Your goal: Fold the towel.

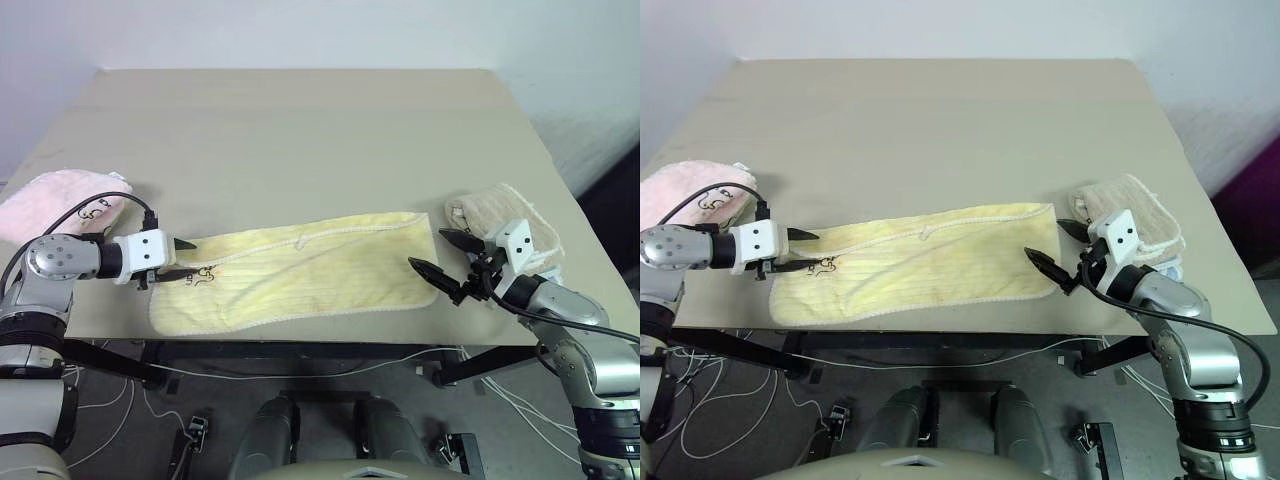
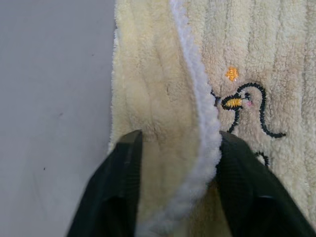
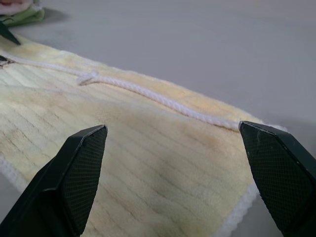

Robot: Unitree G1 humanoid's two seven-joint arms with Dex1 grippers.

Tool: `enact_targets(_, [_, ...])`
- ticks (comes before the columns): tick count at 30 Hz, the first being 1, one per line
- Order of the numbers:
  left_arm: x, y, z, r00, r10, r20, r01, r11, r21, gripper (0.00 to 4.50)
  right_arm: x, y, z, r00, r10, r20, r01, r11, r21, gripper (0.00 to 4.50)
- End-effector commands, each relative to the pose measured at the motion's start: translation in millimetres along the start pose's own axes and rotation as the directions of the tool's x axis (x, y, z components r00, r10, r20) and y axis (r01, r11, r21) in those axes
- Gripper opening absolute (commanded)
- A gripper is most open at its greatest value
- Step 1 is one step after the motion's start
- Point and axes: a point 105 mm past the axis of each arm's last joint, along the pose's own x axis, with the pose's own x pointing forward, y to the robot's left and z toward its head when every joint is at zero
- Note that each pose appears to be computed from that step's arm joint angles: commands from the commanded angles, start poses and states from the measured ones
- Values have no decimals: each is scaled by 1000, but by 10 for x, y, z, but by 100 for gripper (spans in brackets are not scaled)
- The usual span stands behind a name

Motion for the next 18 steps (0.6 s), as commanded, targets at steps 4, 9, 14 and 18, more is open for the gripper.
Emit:
enact_targets(4, [-45, 85, 24, 999, 33, 7, -33, 999, 37, 5, -17, 35, 167, 999, 10, 50, -8, 999, -39, 450])
enact_targets(9, [-83, 107, 31, 997, 72, 32, -72, 997, 0, 5, 45, -6, 274, 999, 37, 37, -33, 992, -119, 450])
enact_targets(14, [-176, 305, 125, 959, 250, 133, -227, 960, -167, 5, 102, -436, 308, 989, -123, -80, 79, 906, -415, 450])
enact_targets(18, [-156, 273, 161, 942, 301, 147, -269, 941, -203, 5, 136, -649, 318, 979, -156, -129, 52, 808, -586, 450])
